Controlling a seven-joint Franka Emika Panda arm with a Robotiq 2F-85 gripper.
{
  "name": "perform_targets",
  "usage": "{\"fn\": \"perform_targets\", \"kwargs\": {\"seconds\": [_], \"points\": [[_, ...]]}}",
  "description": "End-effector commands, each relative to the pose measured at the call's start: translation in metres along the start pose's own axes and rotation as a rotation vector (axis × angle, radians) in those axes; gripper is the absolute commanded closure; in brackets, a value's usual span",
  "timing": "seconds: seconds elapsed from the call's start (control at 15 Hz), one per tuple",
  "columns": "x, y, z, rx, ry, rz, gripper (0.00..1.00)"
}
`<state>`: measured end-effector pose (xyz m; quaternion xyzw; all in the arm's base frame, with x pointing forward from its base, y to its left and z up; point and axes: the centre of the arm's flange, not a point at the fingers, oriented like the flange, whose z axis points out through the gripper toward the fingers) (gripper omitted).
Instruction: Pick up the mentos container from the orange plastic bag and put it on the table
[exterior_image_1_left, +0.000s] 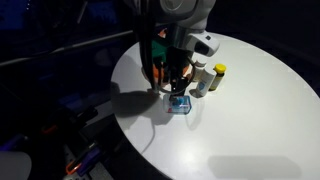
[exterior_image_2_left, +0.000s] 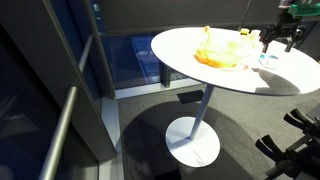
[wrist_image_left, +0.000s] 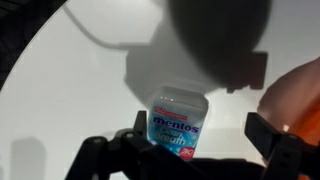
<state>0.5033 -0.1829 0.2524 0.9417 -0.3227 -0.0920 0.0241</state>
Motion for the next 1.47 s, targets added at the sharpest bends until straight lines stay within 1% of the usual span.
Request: {"fn": "perform_targets", "kwargs": {"seconds": [0.0, 0.2, 0.47, 0.87, 1.13, 1.2, 1.4], "points": [[-0.021, -0.008, -0.054, 0.022, -0.013, -0.072, 0.0], [-0.038, -0.019, -0.092, 0.033, -0.004, -0.178, 0.0], [-0.074, -0.038, -0.136, 0.018, 0.03, -0.303, 0.0], [-0.119, -0.054, -0.185, 0.017, 0.049, -0.359, 0.0], [-0.132, -0.055, -0.202, 0.018, 0.056, -0.367, 0.0], [-0.125, -0.058, -0.191, 0.03, 0.056, -0.361, 0.0], [-0.127, -0.058, -0.191, 0.029, 0.054, -0.362, 0.0]]}}
